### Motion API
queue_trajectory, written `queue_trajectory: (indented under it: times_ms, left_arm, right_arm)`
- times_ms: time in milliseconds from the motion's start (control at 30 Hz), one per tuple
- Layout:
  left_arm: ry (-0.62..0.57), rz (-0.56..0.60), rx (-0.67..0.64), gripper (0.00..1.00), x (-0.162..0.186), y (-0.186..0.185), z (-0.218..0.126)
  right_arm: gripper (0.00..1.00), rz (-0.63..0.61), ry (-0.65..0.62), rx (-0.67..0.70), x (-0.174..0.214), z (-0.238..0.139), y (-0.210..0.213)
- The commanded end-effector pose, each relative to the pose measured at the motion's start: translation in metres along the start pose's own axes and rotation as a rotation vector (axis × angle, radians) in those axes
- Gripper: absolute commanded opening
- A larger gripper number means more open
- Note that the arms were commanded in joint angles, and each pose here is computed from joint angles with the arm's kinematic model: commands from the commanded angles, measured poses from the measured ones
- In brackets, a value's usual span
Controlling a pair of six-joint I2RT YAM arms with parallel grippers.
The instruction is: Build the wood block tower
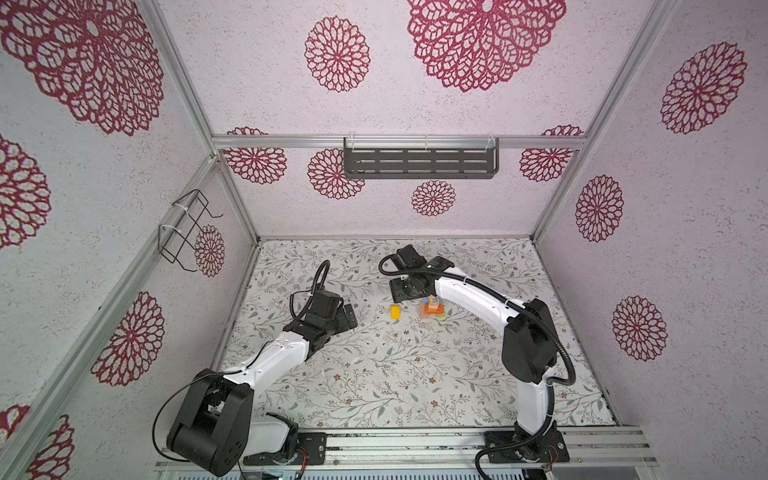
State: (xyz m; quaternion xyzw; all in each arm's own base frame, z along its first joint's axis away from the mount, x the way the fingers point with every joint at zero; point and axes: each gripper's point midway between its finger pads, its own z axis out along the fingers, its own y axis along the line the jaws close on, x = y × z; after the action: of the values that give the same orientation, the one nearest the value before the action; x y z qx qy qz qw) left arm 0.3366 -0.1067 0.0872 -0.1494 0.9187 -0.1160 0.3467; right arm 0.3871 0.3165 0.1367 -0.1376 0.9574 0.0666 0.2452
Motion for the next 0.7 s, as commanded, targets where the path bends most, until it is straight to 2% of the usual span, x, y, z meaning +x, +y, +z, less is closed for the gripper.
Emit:
queue_trajectory:
  times_ms: [0, 667]
  left_arm:
    - [-0.064, -0.045, 0.023, 0.97, -0.012, 0.000, -0.002]
    - [-0.069, -0.101, 0.042, 0.97, -0.016, 0.008, -0.001]
  right_arm:
    - [0.65, 0.026, 0.008, 0.015, -0.004, -0.004, 0.002]
    - [0.65, 0.002, 0.121, 0.034, 0.017, 0.054, 0.013]
